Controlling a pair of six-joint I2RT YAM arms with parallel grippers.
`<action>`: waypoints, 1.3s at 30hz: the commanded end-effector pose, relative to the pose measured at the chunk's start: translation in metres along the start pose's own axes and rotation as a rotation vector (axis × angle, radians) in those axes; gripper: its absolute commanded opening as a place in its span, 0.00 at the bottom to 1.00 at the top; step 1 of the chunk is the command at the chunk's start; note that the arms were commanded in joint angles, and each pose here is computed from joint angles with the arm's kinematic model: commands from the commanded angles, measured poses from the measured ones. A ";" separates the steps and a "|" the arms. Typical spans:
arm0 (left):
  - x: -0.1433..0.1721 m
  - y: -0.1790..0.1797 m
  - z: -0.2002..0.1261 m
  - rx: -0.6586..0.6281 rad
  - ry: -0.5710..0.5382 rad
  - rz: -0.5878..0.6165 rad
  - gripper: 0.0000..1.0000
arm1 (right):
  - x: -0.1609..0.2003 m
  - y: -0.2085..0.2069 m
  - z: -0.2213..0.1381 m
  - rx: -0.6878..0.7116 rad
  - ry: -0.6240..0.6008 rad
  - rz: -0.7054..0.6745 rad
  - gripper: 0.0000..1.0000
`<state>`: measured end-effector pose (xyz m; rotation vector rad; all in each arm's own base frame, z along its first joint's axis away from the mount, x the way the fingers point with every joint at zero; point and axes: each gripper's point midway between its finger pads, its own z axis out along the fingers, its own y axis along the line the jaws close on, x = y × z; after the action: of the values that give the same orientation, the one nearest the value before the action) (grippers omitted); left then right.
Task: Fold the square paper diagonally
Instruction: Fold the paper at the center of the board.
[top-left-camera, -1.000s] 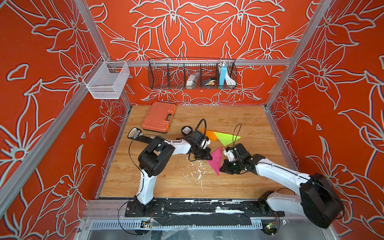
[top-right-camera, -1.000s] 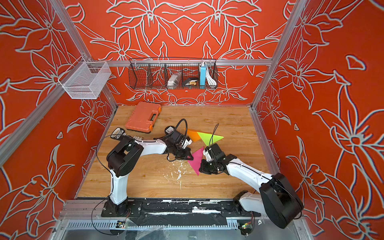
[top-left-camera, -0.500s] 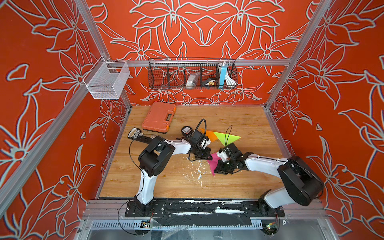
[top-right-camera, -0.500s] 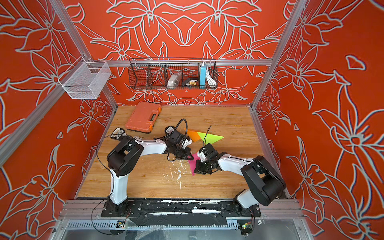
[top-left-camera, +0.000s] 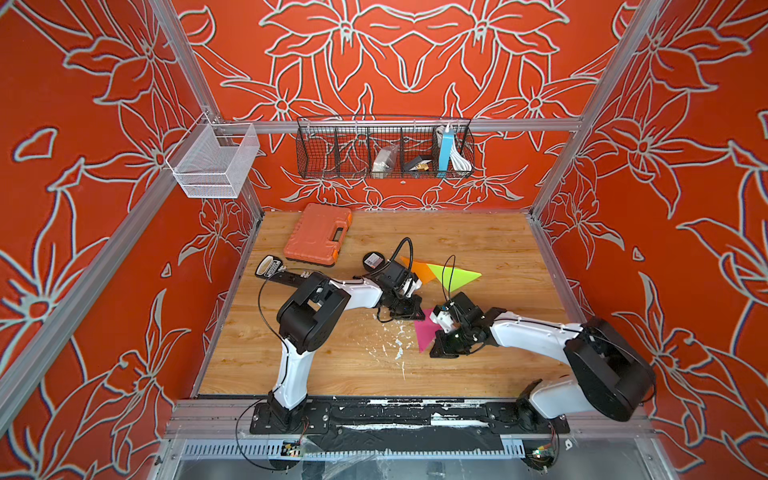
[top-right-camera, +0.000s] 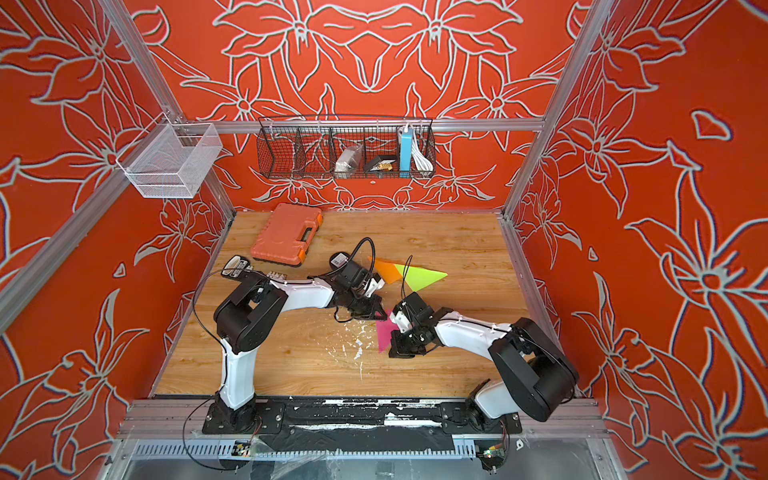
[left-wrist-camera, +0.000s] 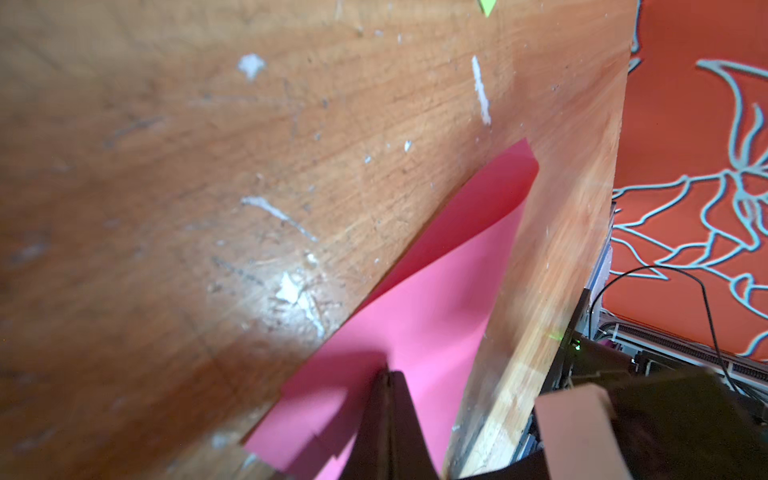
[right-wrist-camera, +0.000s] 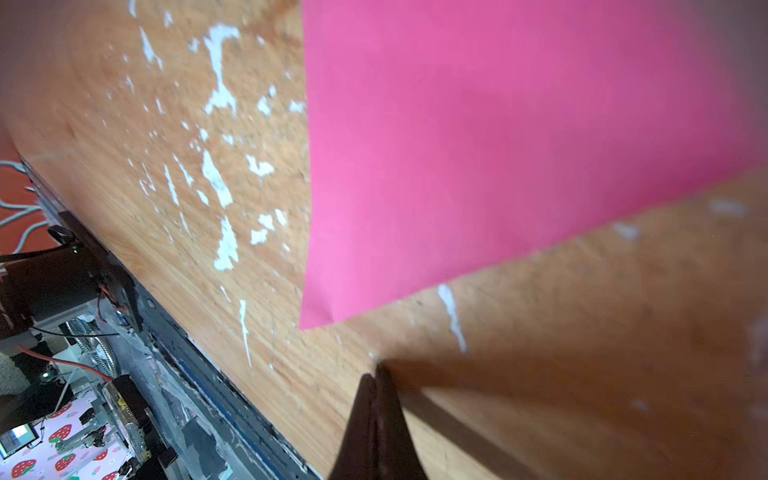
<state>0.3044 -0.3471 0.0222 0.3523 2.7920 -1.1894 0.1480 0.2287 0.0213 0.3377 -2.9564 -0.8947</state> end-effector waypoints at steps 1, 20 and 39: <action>0.022 0.038 0.011 -0.124 0.059 -0.068 0.00 | 0.009 -0.004 -0.009 0.037 0.018 -0.008 0.00; 0.022 0.031 0.004 -0.105 0.040 -0.049 0.00 | -0.069 -0.020 -0.036 0.129 -0.159 0.061 0.00; 0.021 0.011 -0.001 -0.050 0.011 0.009 0.00 | -0.101 -0.022 -0.019 0.106 -0.111 -0.024 0.00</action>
<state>0.2967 -0.3415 0.0242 0.3627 2.7636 -1.1778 0.2421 0.2188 0.0224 0.2936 -3.0985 -0.7655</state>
